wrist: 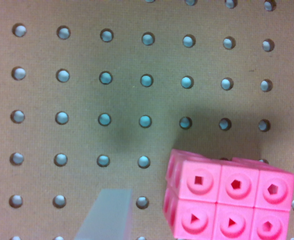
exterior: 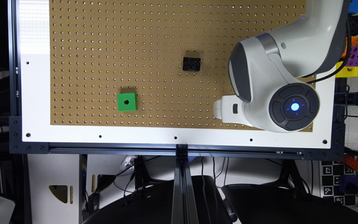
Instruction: Pick up pink block.
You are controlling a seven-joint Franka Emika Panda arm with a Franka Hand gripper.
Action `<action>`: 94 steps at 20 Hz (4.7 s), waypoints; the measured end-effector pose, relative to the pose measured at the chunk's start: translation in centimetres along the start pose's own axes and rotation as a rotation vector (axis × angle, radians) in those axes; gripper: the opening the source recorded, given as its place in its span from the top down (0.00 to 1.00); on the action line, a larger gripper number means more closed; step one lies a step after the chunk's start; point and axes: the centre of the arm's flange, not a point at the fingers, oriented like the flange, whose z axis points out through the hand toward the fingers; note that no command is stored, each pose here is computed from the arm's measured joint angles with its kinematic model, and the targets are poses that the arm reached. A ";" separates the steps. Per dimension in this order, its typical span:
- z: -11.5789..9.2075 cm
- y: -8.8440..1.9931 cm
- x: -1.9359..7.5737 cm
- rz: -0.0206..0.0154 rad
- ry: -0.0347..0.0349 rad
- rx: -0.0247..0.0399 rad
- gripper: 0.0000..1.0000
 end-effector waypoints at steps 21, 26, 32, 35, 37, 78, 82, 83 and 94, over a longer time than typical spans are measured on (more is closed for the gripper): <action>0.7 -0.6 -0.33 -0.0045 -0.0041 0.0011 0.00; 0.8 -0.8 -0.32 -0.0042 -0.0037 0.0035 0.00; 0.8 -0.9 -0.29 -0.0039 -0.0036 0.0041 0.00; 0.9 -0.9 -0.40 -0.0053 -0.0040 0.0038 0.00; 0.9 -1.1 -0.58 -0.0063 -0.0047 0.0036 0.00; 1.2 -0.4 0.47 0.0097 0.0108 -0.0254 1.00; -2.0 -0.6 0.39 0.0058 0.0186 -0.0363 1.00; -2.8 -0.7 0.35 0.0048 0.0208 -0.0389 1.00; -6.6 -0.8 0.01 0.0001 0.0315 -0.0457 1.00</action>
